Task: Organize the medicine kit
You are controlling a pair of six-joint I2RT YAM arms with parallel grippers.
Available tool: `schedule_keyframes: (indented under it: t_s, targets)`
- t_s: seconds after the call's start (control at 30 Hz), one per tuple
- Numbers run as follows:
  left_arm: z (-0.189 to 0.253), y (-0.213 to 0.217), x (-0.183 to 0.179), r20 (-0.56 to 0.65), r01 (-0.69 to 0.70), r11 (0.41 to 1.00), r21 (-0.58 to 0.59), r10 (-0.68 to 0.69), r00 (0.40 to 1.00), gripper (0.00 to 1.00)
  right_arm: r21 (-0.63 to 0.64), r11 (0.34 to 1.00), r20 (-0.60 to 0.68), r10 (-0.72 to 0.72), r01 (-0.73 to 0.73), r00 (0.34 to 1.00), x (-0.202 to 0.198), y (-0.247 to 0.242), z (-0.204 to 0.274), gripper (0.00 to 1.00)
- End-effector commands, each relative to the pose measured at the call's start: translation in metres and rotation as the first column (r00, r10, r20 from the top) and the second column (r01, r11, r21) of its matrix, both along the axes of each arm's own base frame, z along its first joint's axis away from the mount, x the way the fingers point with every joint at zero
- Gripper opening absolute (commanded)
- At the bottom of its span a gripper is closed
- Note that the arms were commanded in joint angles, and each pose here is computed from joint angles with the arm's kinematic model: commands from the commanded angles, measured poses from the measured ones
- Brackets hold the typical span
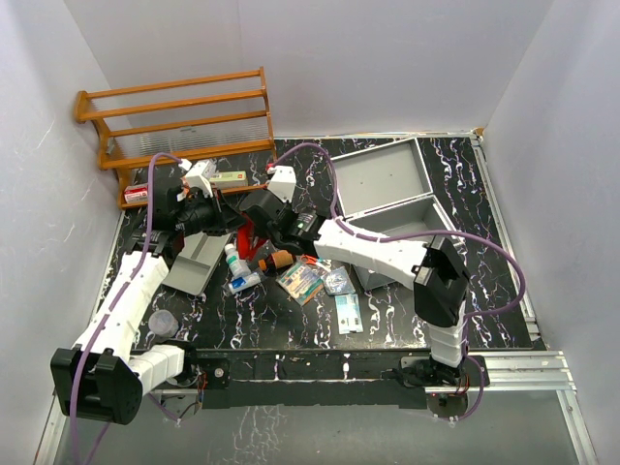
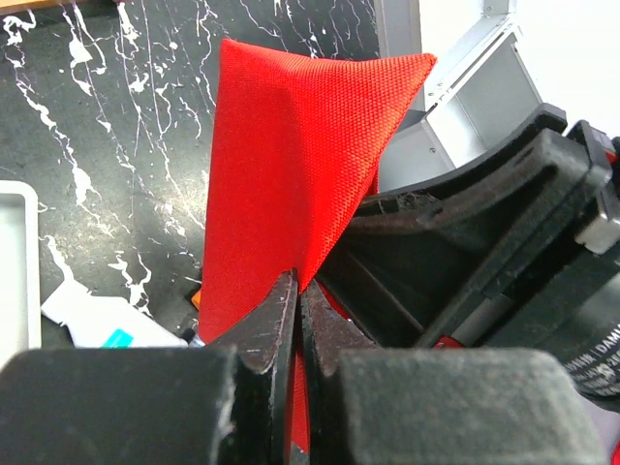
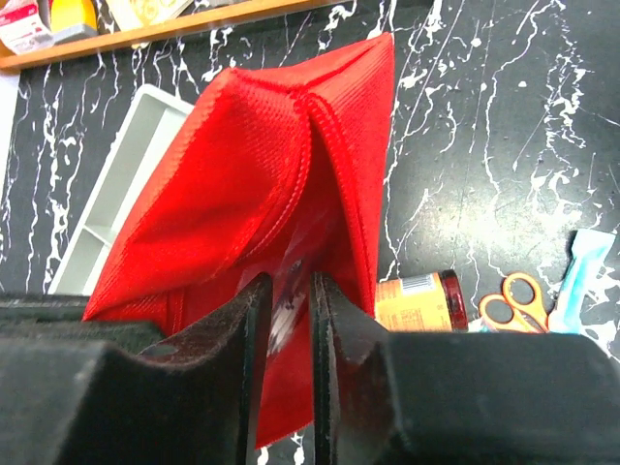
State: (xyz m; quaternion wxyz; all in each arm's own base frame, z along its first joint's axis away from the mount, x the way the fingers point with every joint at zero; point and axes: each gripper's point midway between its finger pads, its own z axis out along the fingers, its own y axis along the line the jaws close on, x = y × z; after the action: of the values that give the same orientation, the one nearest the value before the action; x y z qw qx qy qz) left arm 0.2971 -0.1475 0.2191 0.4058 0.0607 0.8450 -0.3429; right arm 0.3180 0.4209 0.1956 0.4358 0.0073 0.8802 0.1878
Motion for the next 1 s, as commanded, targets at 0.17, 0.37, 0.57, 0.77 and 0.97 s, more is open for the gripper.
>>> schedule_keyframes:
  t_s: [0.17, 0.37, 0.57, 0.77, 0.97]
  targets:
    - [0.014, 0.001, -0.004, 0.075, 0.016, 1.0, 0.015, -0.017, 0.997, 0.0, 0.038, 0.997, 0.062, -0.071, 0.068, 0.996, 0.013, -0.007, 0.027, 0.0]
    - [0.008, 0.009, 0.003, 0.063, -0.034, 0.998, 0.052, 0.031, 0.998, 0.0, 0.103, 0.995, 0.056, -0.009, 0.003, 0.998, 0.006, 0.004, 0.044, 0.0]
    - [0.005, 0.025, 0.012, 0.037, -0.131, 0.985, 0.116, 0.128, 0.991, 0.0, 0.063, 0.997, 0.063, -0.054, 0.05, 0.997, 0.005, -0.016, 0.038, 0.0]
    - [0.014, 0.022, 0.013, 0.037, -0.122, 0.988, 0.098, 0.119, 0.992, 0.0, 0.069, 0.997, 0.078, 0.022, -0.028, 0.997, 0.001, -0.011, 0.044, 0.0]
    - [0.018, 0.015, 0.009, 0.046, -0.08, 0.994, 0.077, 0.076, 0.996, 0.0, 0.148, 0.982, 0.074, 0.108, -0.118, 0.991, -0.007, 0.01, 0.066, 0.25]
